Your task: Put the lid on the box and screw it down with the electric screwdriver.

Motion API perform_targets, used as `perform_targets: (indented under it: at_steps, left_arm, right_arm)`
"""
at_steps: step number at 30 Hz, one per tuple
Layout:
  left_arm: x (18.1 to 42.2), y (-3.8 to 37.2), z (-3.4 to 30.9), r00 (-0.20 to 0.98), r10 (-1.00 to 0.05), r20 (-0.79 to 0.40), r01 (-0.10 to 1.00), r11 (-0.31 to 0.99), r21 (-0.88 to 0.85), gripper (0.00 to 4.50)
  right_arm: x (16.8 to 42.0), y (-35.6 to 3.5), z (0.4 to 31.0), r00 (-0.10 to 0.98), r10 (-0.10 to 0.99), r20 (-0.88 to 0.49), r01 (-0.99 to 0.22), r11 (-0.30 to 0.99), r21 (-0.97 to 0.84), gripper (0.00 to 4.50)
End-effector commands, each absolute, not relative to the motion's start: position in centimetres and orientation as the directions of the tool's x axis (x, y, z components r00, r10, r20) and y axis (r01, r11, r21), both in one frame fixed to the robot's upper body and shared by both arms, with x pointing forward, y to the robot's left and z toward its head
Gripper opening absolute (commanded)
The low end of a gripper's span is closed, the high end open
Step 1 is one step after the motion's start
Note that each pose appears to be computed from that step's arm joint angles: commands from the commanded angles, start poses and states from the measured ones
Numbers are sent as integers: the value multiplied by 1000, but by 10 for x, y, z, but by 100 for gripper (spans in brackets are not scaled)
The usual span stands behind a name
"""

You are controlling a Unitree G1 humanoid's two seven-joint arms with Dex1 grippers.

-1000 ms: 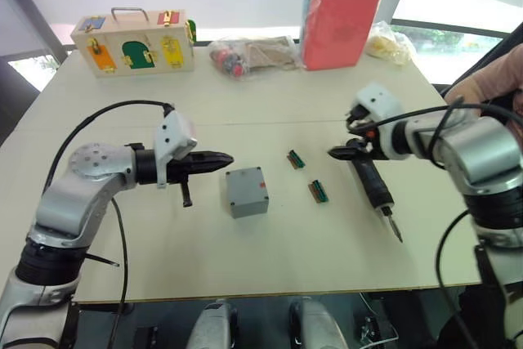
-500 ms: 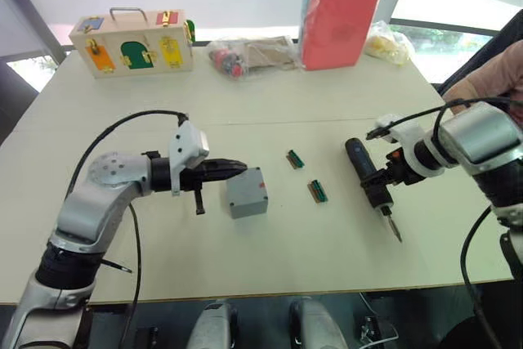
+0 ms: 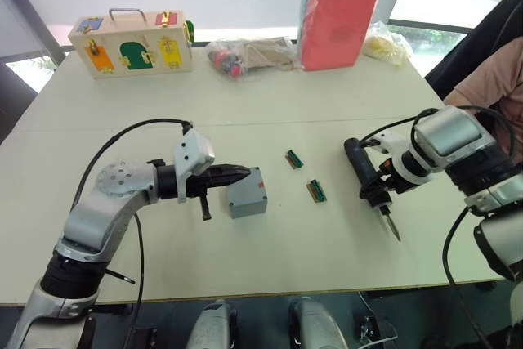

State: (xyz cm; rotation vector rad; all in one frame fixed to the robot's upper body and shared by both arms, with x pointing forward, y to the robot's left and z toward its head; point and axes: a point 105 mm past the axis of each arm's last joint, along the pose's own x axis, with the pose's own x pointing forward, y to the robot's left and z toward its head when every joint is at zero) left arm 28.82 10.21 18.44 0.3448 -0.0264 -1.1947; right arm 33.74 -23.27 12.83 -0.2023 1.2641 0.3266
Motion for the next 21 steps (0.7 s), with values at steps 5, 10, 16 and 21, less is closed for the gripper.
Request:
perform_targets:
  at_steps: [5, 10, 16, 21]
  left_arm:
    - [284, 109, 196, 390, -910, -142, 886, 329, 326, 0]
    - [287, 113, 196, 407, -898, -168, 882, 338, 329, 0]
    - [293, 125, 190, 423, -881, -211, 882, 348, 317, 0]
    - [297, 132, 189, 419, -876, -240, 888, 340, 311, 0]
  right_arm:
    - [343, -215, 130, 270, 162, -949, -388, 920, 47, 180]
    - [364, -214, 174, 460, 205, -864, -422, 907, -10, 180]
    - [374, -141, 261, 683, 614, -396, -714, 676, -184, 180]
    - [345, -84, 304, 581, 810, 79, -781, 583, -224, 180]
